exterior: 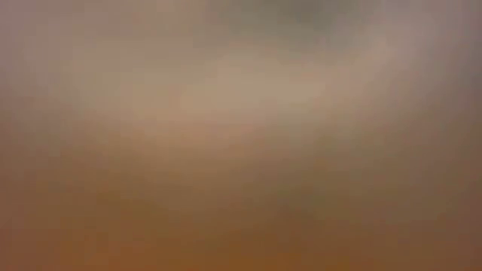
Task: Pick & Place USB Port
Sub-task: Put the blue HDMI cable into the green bin
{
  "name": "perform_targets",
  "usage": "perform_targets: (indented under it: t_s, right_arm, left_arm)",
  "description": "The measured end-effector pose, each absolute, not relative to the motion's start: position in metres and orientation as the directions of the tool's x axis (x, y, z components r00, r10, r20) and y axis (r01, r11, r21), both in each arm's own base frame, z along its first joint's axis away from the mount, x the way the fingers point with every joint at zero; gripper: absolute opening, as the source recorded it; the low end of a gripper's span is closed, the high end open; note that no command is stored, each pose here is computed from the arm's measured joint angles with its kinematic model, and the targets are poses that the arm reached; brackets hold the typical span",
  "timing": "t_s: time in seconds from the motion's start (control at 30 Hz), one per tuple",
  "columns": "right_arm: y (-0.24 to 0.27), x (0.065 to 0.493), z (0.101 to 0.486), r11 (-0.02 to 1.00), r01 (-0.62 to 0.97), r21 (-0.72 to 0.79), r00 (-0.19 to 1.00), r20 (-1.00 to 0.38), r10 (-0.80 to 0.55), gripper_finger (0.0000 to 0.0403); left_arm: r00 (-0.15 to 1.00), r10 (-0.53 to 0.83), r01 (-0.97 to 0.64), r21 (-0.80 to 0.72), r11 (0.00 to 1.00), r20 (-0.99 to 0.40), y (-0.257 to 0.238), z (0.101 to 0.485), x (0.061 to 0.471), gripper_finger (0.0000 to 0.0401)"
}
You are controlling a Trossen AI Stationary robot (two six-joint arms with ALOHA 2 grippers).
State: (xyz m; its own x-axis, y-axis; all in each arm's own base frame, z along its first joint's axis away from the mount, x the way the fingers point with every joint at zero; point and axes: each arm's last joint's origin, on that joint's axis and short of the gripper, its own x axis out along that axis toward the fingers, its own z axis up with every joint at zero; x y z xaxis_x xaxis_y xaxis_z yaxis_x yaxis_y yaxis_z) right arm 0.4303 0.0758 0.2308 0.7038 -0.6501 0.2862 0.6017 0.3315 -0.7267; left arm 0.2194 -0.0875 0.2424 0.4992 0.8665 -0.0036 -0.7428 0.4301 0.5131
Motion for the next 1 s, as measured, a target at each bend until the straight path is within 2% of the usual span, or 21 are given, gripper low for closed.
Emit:
perform_targets:
  t_s: [0.23, 0.47, 0.6, 0.8, 0.9, 1.0]
  right_arm:
    - [0.095, 0.427, 0.234, 0.442, 0.592, -0.674, 0.771, 0.313, -0.555, 0.0025]
    - [0.093, 0.430, 0.233, 0.554, 0.582, -0.596, 0.805, 0.321, -0.499, 0.0031]
    - [0.091, 0.431, 0.233, 0.596, 0.578, -0.557, 0.813, 0.329, -0.481, 0.0031]
    - [0.091, 0.431, 0.233, 0.593, 0.574, -0.565, 0.816, 0.328, -0.477, 0.0032]
    - [0.092, 0.431, 0.233, 0.591, 0.566, -0.574, 0.821, 0.333, -0.463, 0.0056]
    - [0.096, 0.429, 0.234, 0.592, 0.574, -0.566, 0.816, 0.337, -0.469, 0.0086]
  left_arm:
    - [0.489, 0.872, -0.778, 0.449, 0.439, -0.005, -0.078, 0.250, 0.210, 0.0246]
    - [0.437, 0.899, -0.807, 0.439, 0.394, -0.002, -0.068, 0.251, 0.212, 0.0233]
    - [0.477, 0.879, -0.795, 0.419, 0.439, -0.017, -0.065, 0.250, 0.215, 0.0176]
    - [0.507, 0.862, -0.779, 0.414, 0.471, -0.026, -0.065, 0.250, 0.216, 0.0038]
    - [0.513, 0.858, -0.781, 0.402, 0.477, -0.022, -0.069, 0.250, 0.215, 0.0032]
    - [0.459, 0.888, -0.804, 0.424, 0.416, 0.000, -0.075, 0.253, 0.209, 0.0032]
